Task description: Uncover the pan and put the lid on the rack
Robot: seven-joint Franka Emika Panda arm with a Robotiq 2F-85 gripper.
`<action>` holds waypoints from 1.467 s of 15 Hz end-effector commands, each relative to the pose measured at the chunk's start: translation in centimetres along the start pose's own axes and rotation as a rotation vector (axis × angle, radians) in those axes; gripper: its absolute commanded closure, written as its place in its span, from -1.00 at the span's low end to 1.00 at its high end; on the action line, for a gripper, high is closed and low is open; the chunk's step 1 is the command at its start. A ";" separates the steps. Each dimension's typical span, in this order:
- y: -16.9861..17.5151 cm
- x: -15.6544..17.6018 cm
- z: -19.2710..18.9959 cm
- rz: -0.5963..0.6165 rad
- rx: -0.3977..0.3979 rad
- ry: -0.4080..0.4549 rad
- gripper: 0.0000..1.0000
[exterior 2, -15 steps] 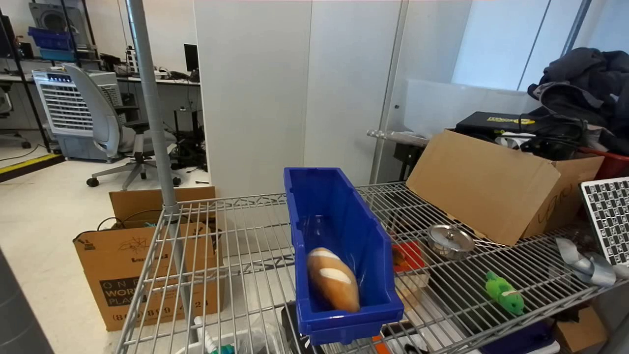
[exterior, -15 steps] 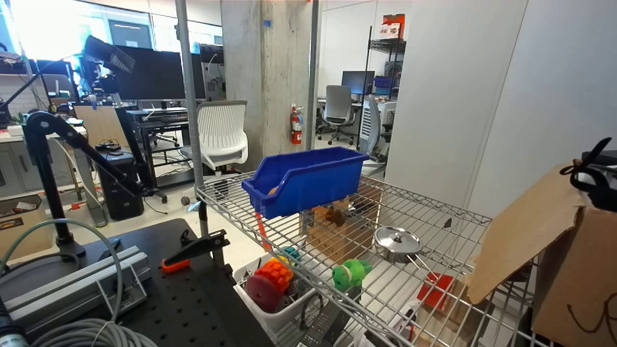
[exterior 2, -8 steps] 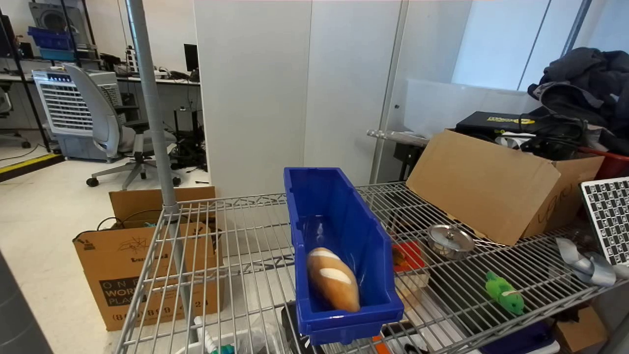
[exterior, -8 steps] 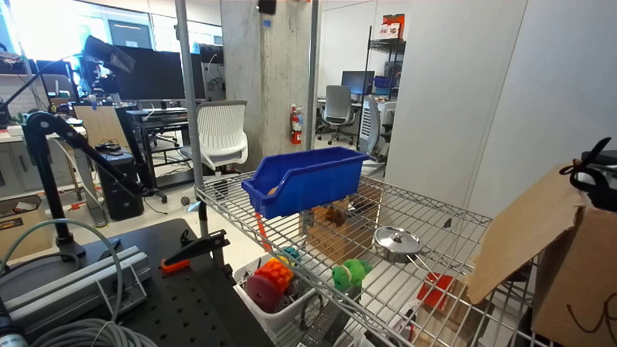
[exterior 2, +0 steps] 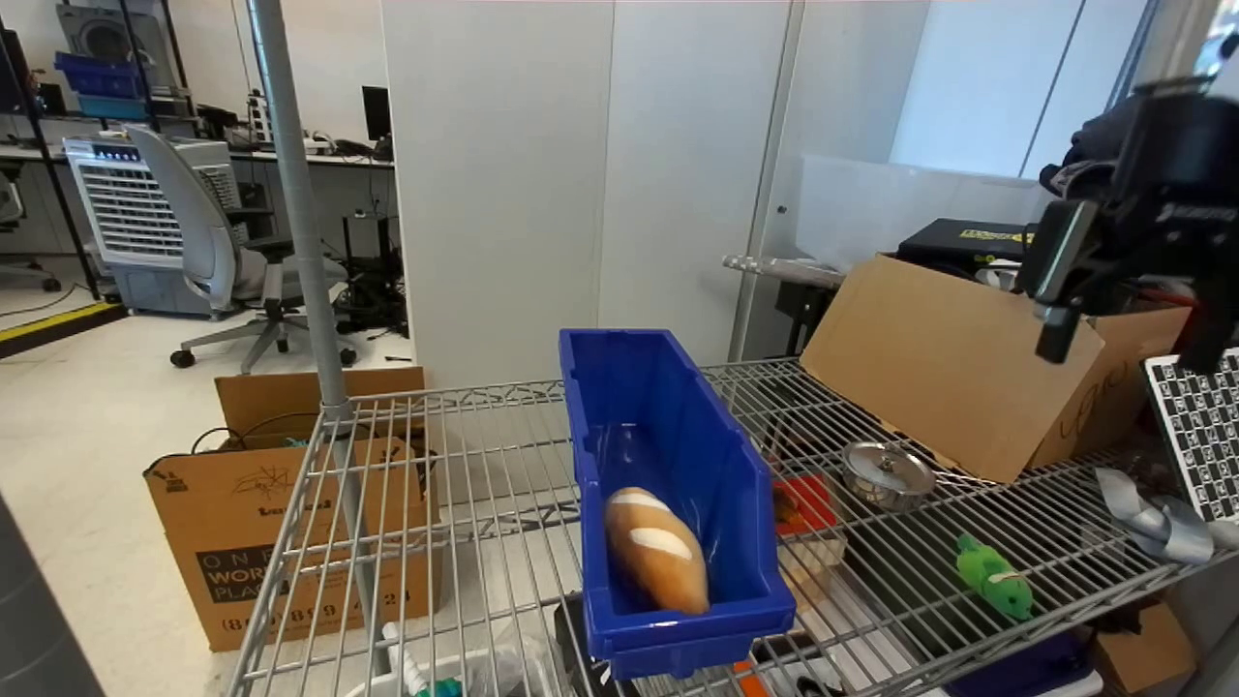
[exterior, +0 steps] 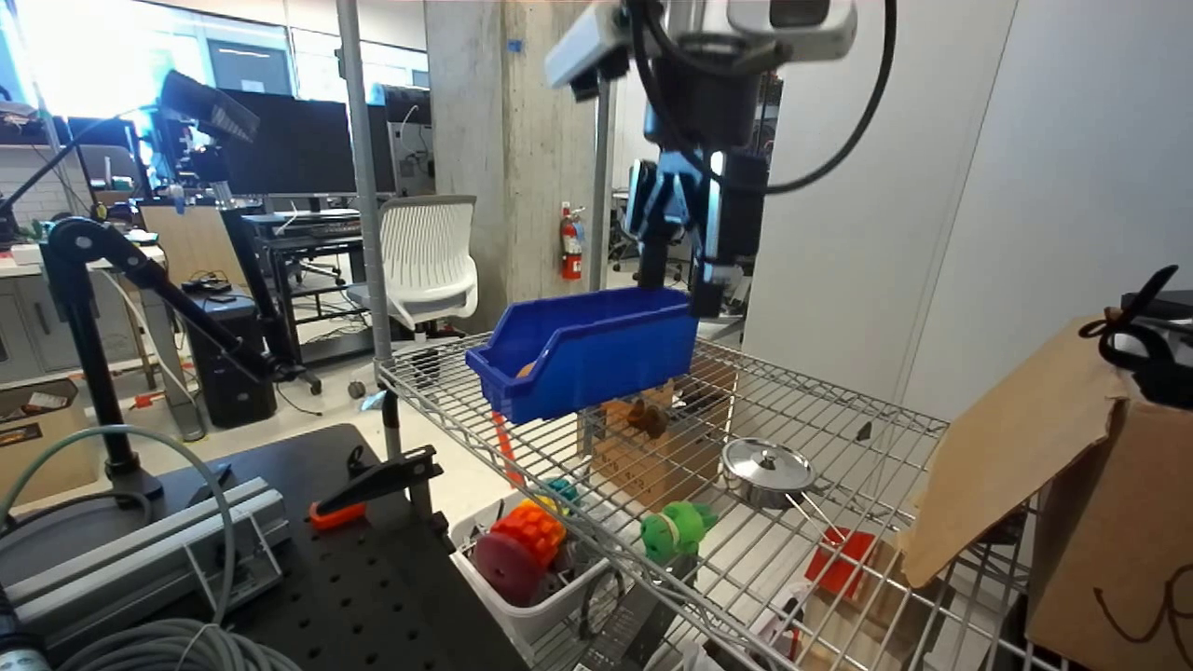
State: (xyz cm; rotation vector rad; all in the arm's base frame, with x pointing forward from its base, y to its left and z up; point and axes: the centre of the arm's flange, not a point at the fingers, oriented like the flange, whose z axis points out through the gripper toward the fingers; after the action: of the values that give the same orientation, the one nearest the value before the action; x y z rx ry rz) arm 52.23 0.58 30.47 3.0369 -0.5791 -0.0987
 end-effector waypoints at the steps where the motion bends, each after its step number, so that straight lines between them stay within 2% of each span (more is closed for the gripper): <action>1: -2.5 8.0 4.5 0.065 -0.009 -0.017 -1.00; 4: -3.7 12.5 7.5 0.098 -0.010 -0.052 -1.00; 8: -4.2 16.5 8.7 0.145 0.035 -0.121 -1.00; 12: -4.3 19.1 10.5 0.198 0.059 -0.094 -1.00; 17: -3.6 19.2 13.5 0.207 0.076 -0.109 -1.00; 22: -4.8 18.4 16.0 0.206 0.076 -0.113 -1.00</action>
State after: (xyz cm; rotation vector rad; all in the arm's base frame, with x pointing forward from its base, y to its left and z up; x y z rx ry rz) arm 69.10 -3.13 13.94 3.0150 -0.9003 -0.2719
